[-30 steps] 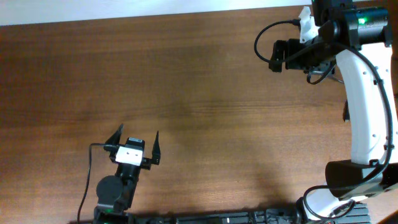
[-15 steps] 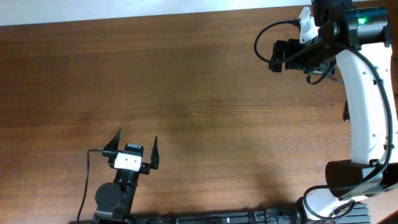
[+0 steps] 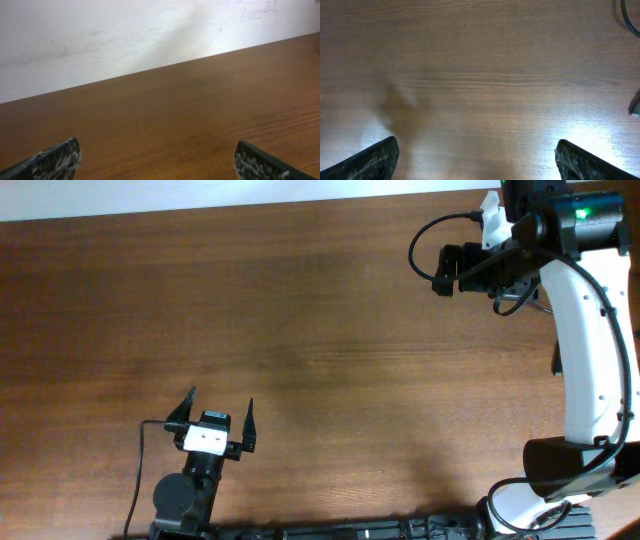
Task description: Untangle cables
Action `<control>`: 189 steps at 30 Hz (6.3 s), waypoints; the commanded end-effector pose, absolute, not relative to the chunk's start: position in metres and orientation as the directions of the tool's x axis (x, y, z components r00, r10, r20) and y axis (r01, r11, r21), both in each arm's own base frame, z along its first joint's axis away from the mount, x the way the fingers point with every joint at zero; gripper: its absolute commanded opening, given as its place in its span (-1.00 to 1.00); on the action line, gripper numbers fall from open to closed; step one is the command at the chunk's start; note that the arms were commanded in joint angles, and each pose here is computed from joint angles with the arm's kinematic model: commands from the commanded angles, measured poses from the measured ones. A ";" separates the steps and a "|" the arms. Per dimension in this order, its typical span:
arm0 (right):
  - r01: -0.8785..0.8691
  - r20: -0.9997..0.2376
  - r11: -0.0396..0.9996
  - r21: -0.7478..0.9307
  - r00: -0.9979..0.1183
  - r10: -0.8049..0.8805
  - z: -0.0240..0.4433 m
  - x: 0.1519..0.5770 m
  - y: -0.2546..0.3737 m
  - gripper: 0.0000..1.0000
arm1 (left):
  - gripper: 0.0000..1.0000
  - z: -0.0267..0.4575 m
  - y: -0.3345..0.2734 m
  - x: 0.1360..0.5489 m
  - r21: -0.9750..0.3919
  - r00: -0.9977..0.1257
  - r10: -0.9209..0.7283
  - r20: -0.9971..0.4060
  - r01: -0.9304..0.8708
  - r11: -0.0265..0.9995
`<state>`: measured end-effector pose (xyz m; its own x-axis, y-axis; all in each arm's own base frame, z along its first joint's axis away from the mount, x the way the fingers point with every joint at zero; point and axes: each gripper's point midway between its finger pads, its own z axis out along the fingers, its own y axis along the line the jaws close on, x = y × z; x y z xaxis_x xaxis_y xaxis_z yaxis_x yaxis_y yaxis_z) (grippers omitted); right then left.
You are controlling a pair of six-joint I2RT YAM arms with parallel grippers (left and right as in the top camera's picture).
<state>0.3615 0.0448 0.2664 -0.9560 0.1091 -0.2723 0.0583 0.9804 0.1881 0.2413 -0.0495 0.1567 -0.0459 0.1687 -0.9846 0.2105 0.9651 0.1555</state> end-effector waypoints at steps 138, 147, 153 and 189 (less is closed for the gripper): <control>-0.010 -0.997 1.000 0.008 -0.077 0.007 0.156 0.246 0.006 0.97 | 0.98 0.156 -0.047 0.241 0.162 -0.047 0.174 -0.984 0.198 0.967; -0.010 -0.997 1.000 0.008 -0.078 0.007 0.156 0.246 0.006 0.97 | 0.98 0.156 -0.047 0.241 0.162 -0.047 0.174 -0.984 0.198 0.967; -0.010 -0.997 1.000 0.008 -0.078 0.007 0.156 0.246 0.006 0.97 | 0.98 0.156 -0.047 0.241 0.162 -0.047 0.174 -0.984 0.198 0.967; -0.010 -0.997 1.000 0.008 -0.078 0.007 0.156 0.246 0.006 0.97 | 0.98 0.156 -0.047 0.241 0.162 -0.047 0.174 -0.984 0.198 0.967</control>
